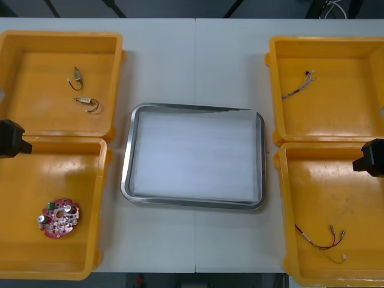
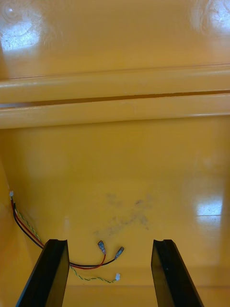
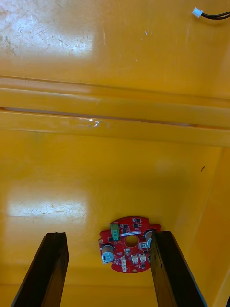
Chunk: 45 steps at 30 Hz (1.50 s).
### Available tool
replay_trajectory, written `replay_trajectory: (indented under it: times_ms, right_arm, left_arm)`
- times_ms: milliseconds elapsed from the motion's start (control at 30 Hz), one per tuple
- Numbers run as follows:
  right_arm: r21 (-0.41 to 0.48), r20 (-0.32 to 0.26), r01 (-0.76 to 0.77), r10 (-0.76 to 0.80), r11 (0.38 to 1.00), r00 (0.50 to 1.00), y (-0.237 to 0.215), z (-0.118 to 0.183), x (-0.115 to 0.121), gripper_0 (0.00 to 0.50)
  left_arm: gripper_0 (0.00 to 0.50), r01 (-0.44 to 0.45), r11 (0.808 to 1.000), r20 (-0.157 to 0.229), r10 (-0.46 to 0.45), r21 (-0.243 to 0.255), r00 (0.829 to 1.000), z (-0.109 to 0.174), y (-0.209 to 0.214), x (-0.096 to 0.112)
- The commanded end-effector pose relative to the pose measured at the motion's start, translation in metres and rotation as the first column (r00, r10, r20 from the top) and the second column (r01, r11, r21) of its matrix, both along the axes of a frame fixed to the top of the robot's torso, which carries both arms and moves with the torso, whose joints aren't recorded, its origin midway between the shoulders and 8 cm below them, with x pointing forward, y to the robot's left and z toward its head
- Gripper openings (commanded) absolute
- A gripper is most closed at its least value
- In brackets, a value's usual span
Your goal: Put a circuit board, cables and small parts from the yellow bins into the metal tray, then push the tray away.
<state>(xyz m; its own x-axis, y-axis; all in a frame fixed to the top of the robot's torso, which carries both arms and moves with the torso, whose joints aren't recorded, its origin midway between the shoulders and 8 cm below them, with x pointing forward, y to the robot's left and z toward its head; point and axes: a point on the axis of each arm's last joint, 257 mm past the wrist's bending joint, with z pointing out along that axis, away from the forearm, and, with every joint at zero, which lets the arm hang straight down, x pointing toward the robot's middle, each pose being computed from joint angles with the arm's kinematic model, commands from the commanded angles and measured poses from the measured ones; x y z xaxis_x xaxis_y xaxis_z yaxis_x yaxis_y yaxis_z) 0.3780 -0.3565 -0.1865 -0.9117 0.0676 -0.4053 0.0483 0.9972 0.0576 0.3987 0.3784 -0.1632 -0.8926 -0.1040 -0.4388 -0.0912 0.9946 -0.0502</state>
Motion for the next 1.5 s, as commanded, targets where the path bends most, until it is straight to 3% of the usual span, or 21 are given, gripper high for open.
replay_trajectory:
  times_ms: [33,1500]
  right_arm:
    - [-0.027,0.023,-0.084,0.084,0.996,0.996,0.0123,0.0075,0.0033,0.5]
    - [-0.027,0.023,-0.084,0.084,0.996,0.996,0.0123,0.0075,0.0033,0.5]
  left_arm:
    - [0.5,0.029,0.998,0.05,-0.032,0.061,0.998,0.0311,0.0127,0.0104]
    - [0.5,0.029,0.998,0.05,-0.032,0.061,0.998,0.0311,0.0127,0.0104]
